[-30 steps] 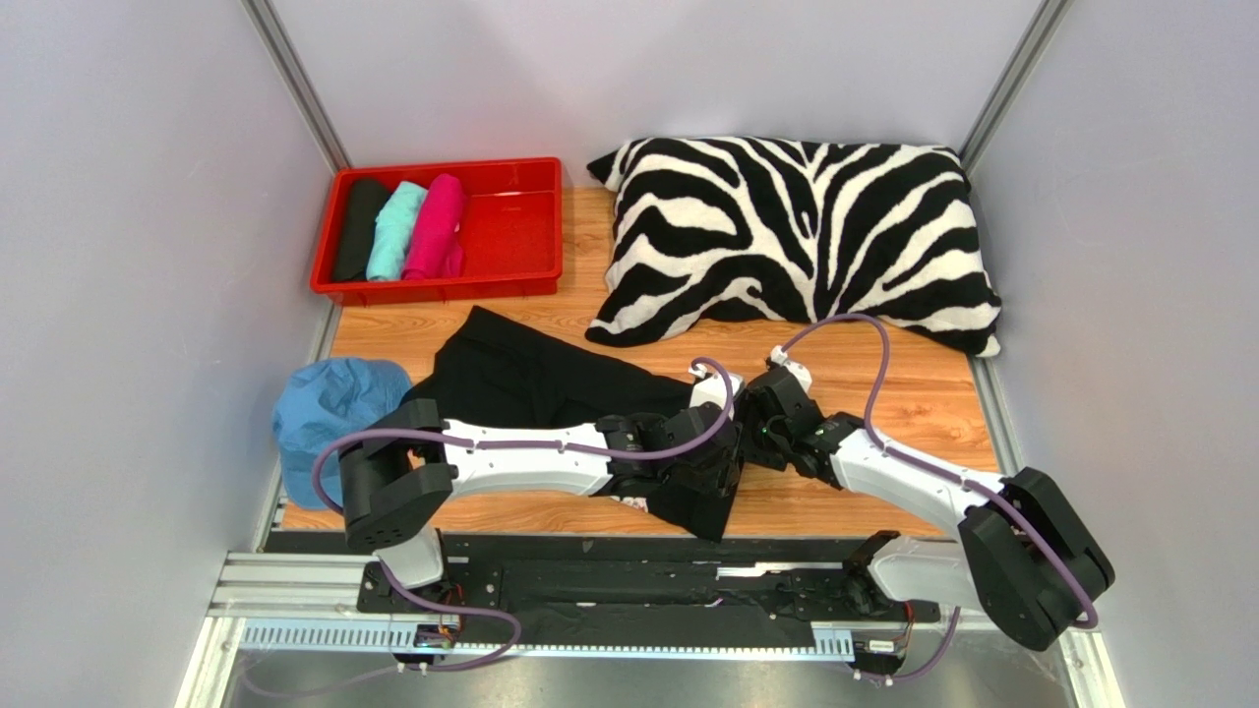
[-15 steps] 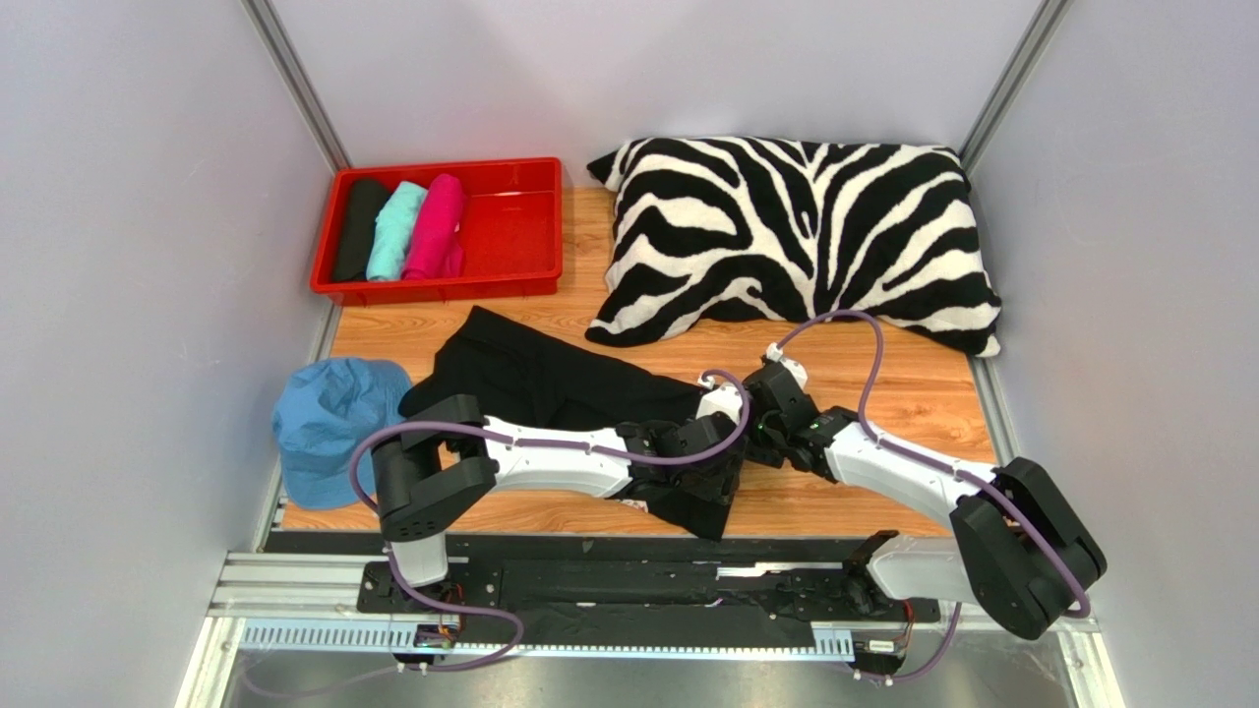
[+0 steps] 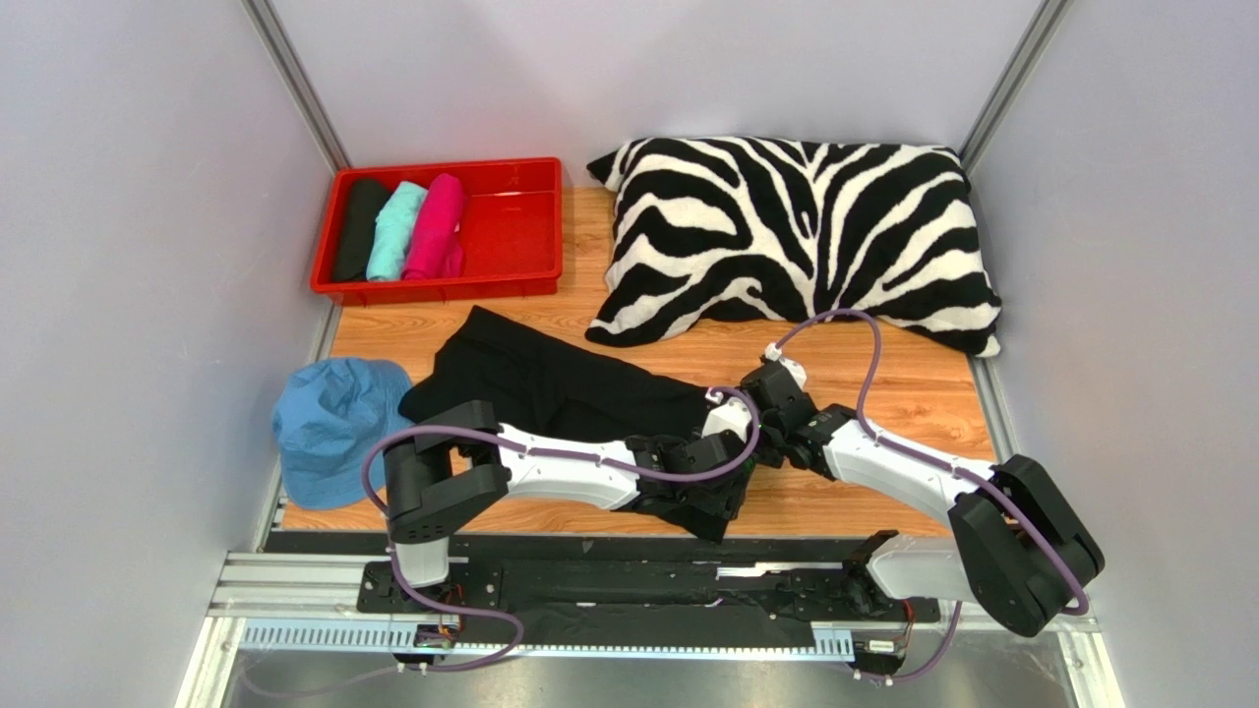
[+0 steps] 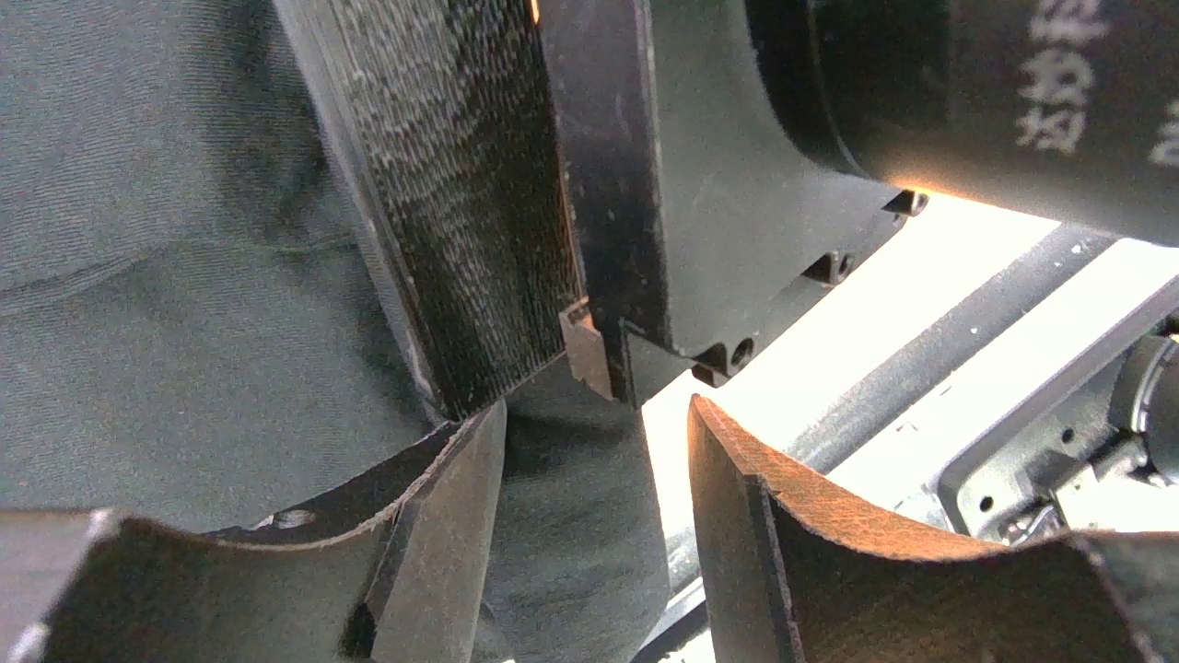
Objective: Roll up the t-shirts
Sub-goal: Roll the T-shirt to the center of the board.
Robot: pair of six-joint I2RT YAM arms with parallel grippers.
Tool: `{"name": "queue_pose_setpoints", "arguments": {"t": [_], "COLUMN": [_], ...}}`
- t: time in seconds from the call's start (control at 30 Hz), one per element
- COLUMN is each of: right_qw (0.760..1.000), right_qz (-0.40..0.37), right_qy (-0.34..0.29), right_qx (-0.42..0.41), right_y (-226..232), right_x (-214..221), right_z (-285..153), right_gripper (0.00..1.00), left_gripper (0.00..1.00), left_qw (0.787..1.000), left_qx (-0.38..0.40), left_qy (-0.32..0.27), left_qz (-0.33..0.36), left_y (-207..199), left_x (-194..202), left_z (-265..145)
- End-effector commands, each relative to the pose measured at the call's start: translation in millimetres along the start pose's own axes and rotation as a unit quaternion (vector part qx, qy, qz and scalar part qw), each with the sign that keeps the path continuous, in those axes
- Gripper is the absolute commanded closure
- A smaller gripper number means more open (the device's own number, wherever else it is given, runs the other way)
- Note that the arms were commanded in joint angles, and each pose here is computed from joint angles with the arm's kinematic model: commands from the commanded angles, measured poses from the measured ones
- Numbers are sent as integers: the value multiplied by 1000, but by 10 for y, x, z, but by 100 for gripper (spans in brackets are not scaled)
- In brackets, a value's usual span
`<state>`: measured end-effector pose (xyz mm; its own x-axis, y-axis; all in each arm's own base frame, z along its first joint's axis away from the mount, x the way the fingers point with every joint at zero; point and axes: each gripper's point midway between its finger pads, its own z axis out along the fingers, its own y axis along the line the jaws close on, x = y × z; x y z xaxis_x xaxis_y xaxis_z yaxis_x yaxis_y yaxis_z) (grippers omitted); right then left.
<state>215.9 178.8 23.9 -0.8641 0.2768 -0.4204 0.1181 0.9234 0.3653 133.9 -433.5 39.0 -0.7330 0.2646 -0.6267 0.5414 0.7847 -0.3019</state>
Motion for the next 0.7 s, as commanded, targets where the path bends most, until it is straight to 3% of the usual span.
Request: {"name": "queue_pose_setpoints", "arguments": {"t": [0.0,0.13,0.3,0.47,0.67], "right_qw": [1000,1000,1000,1000,999], "right_qz": [2,2,6,8,7], "right_qy": [10,8,-5,-18,-37], "right_qx": [13,11,2,-10,-17], "right_y": [-25,-17,20,85,105], "right_x": [39,30,-29,-103,-180], "right_z": [-7,-23,-103,-184,-257], "right_gripper": [48,47,45,43,41], "left_gripper": [40,42,52,77,87], "left_qw": [999,999,999,999,999], "left_qx": [-29,-35,-41,-43,-35], "left_qy": [21,27,27,29,29], "left_qz": [10,6,1,-2,-9], "left_y": [78,99,131,157,143], "left_x": [182,226,249,272,291], "left_z": [24,56,63,58,34]}}
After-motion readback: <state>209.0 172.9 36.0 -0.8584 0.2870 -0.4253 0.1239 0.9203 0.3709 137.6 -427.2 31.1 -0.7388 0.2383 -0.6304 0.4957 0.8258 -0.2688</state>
